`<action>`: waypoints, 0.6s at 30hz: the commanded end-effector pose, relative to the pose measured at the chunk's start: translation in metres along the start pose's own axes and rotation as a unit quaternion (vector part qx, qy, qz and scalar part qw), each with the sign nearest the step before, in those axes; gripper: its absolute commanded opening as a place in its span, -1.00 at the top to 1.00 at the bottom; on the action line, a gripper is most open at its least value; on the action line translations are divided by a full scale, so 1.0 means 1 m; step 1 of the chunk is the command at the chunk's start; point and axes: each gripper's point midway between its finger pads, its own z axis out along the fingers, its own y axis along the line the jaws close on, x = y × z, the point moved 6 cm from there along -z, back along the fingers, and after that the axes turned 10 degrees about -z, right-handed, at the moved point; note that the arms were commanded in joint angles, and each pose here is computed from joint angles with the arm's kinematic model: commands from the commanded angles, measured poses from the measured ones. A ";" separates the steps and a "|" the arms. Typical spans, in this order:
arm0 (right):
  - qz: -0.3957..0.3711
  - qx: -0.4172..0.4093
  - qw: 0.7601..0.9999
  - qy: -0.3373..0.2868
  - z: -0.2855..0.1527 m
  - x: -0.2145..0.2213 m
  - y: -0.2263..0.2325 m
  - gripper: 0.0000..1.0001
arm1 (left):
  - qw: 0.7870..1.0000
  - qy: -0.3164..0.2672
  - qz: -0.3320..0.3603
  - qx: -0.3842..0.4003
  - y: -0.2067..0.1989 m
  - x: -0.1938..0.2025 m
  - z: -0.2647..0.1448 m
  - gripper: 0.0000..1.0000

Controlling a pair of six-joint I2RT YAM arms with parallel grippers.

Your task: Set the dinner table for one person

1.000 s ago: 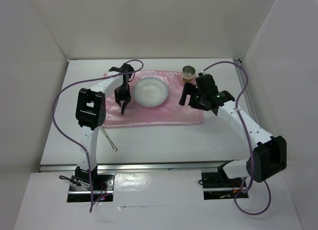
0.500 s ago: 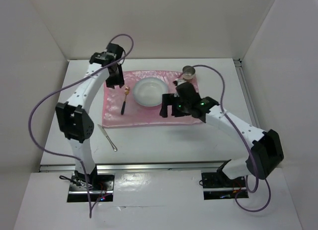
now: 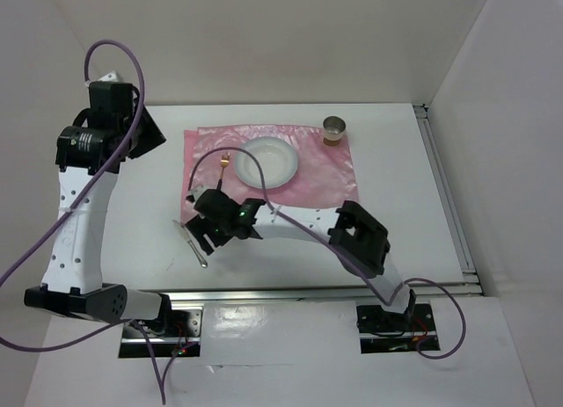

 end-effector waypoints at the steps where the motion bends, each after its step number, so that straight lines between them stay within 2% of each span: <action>1: -0.032 0.022 0.999 -0.016 0.032 -0.015 0.009 -0.55 | 1.000 -0.001 -0.025 0.008 0.000 -0.002 0.002 0.00; 2: -0.027 0.017 0.999 -0.028 0.033 -0.027 0.016 -0.50 | 0.999 -0.008 -0.028 0.015 -0.001 -0.005 -0.005 0.00; 4: -0.026 0.016 0.999 -0.016 0.050 -0.021 0.022 -0.47 | 0.999 -0.009 -0.030 0.010 0.002 -0.008 -0.012 0.00; 7: -0.031 0.012 0.999 -0.030 0.062 -0.031 0.040 -0.45 | 0.999 -0.028 -0.028 0.010 0.005 -0.013 -0.023 0.00; 13: -0.040 0.043 0.998 -0.015 0.090 -0.024 0.044 -0.31 | 0.999 -0.033 -0.027 0.009 0.011 -0.013 -0.029 -0.02; 18: -0.055 0.075 0.996 0.000 0.104 -0.009 0.044 -0.01 | 0.999 -0.030 -0.027 0.002 0.015 -0.012 -0.026 -0.02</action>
